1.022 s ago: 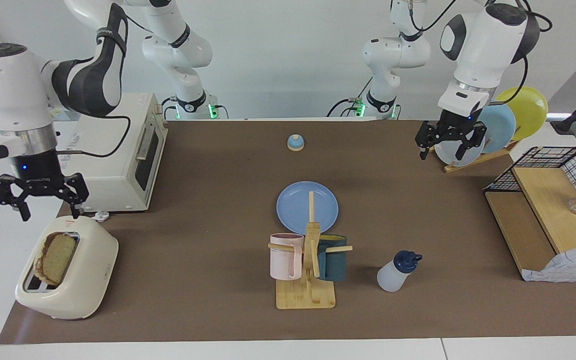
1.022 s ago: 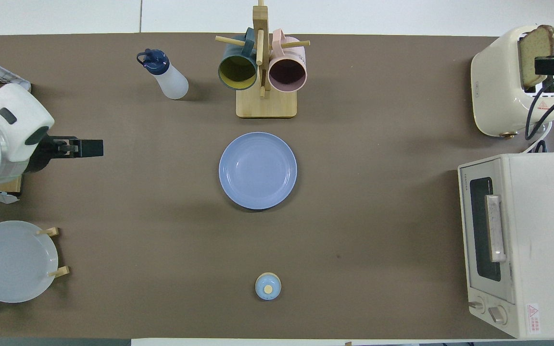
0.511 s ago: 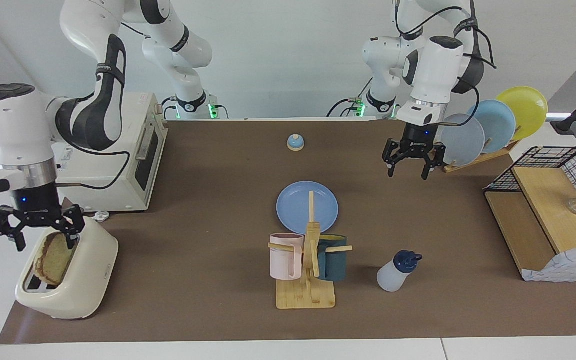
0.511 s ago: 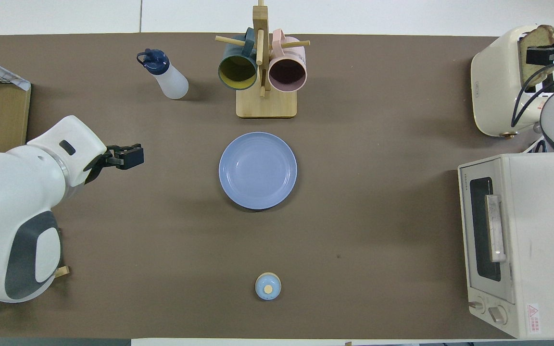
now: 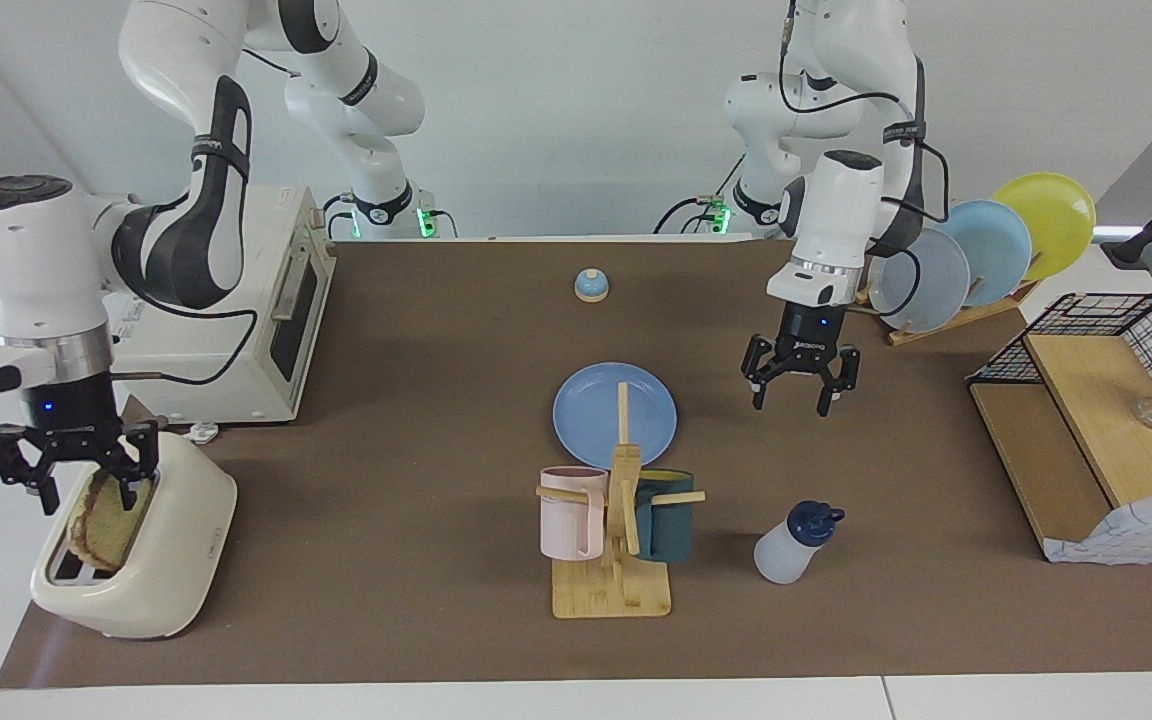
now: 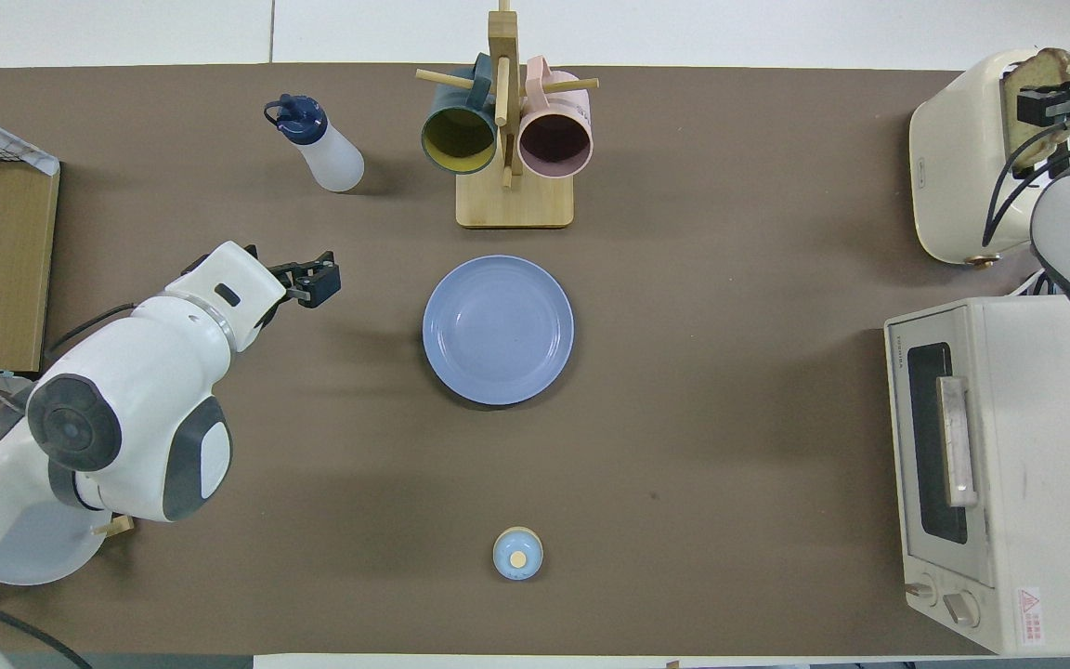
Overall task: Put bread on plate and add seasoning
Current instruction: 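Reach the left gripper toward the blue-capped seasoning bottle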
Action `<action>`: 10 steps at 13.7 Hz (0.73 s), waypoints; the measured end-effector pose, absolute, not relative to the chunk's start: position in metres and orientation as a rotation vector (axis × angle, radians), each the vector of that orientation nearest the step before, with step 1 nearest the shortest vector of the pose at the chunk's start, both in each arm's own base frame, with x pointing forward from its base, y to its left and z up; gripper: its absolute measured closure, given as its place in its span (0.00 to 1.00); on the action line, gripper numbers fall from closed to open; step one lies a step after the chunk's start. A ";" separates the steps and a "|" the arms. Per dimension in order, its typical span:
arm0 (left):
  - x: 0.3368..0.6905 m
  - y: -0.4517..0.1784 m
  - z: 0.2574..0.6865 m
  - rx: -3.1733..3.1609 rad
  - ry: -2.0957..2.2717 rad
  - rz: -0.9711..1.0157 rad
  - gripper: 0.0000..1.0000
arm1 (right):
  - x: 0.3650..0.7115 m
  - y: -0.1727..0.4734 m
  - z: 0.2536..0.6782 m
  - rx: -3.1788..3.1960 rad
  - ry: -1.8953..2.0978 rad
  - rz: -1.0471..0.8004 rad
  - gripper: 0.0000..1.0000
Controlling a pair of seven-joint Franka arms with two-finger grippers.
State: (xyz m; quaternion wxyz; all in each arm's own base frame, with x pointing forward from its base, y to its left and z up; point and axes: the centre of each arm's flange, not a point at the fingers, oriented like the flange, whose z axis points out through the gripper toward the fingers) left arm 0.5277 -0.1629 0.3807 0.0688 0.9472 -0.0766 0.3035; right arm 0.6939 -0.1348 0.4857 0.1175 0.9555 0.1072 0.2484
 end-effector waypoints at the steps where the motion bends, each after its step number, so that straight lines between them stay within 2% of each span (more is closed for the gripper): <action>1: 0.530 -0.163 0.370 2.846 -0.226 0.923 0.00 | 0.694 -0.134 0.486 2.779 0.334 0.716 0.35; 2: 0.532 -0.163 0.361 2.843 -0.220 0.924 0.00 | 0.694 -0.132 0.486 2.770 0.348 0.709 0.43; 3: 0.534 -0.164 0.355 2.841 -0.218 0.926 0.00 | 0.694 -0.132 0.485 2.764 0.356 0.703 0.45; 5: 0.540 -0.172 0.340 2.830 -0.227 0.930 0.00 | 0.694 -0.132 0.487 2.758 0.367 0.683 0.71; 7: 0.550 -0.179 0.324 2.822 -0.229 0.938 0.00 | 0.696 -0.127 0.493 2.737 0.405 0.638 0.91; 10: 0.571 -0.181 0.307 2.834 -0.162 0.982 0.00 | 0.699 -0.117 0.502 2.679 0.468 0.611 0.91</action>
